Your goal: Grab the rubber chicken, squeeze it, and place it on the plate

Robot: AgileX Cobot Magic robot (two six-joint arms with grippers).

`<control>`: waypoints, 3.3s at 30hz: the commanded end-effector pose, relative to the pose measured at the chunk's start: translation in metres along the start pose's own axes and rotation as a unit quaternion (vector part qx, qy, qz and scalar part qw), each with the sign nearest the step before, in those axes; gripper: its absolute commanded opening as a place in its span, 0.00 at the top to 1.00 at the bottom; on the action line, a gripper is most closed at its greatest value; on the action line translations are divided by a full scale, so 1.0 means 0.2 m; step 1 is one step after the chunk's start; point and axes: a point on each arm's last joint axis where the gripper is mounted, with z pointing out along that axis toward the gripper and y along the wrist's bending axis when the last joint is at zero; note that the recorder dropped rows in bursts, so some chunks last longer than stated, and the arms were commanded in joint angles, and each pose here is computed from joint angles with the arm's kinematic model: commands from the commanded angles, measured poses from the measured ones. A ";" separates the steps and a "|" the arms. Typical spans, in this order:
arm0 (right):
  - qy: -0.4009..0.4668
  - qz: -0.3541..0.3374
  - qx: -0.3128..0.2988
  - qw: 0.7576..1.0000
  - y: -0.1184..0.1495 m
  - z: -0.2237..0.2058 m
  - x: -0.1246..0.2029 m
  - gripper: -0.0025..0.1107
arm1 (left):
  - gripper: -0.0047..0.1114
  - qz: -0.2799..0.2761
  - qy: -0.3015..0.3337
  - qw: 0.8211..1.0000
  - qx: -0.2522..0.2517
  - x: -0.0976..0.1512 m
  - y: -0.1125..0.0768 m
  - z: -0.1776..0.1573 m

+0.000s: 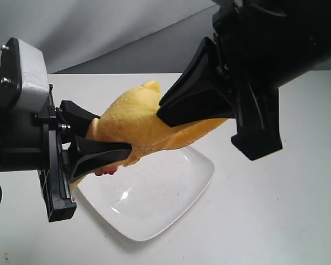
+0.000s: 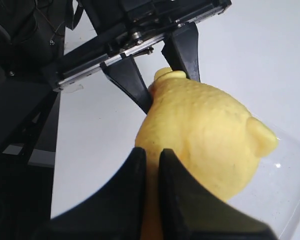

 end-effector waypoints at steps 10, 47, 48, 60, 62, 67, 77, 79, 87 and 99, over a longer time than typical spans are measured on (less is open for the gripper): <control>-0.013 -0.002 0.002 1.000 0.01 -0.01 -0.02 0.98 | 0.80 0.013 -0.008 1.000 0.022 -0.01 -0.02 0.00; 0.005 -0.055 0.219 0.974 -0.25 0.53 0.35 0.98 | 0.06 0.041 -0.243 0.943 -0.221 -0.30 -0.29 -0.71; 0.008 -0.052 0.212 0.976 -0.24 0.53 0.35 0.98 | 0.06 0.041 -0.243 0.943 -0.221 -0.30 -0.29 -0.71; 0.063 -0.051 0.145 0.986 -0.17 0.60 0.48 0.98 | 0.06 0.040 -0.243 0.943 -0.223 -0.30 -0.29 -0.71; 0.080 -0.035 0.141 0.986 -0.14 0.62 0.56 0.98 | 0.06 0.040 -0.243 0.943 -0.223 -0.30 -0.29 -0.71; 0.098 0.023 0.180 0.979 -0.10 0.67 0.74 0.98 | 0.06 0.040 -0.244 0.943 -0.225 -0.30 -0.29 -0.71; 0.091 0.111 0.212 0.967 -0.06 0.68 0.85 0.32 | 0.06 0.015 -0.249 0.943 -0.219 -0.30 -0.29 -0.71; 0.073 0.104 0.224 0.966 -0.06 0.63 0.81 0.35 | 0.07 0.015 -0.251 0.941 -0.227 -0.30 -0.29 -0.72; -0.169 0.058 0.370 0.912 0.12 0.02 0.50 0.98 | 0.88 0.026 -0.269 0.935 -0.229 -0.30 -0.33 -0.76; -0.331 0.070 0.431 0.836 0.33 -0.36 0.47 0.98 | 0.95 0.031 -0.268 0.937 -0.222 -0.30 -0.33 -0.76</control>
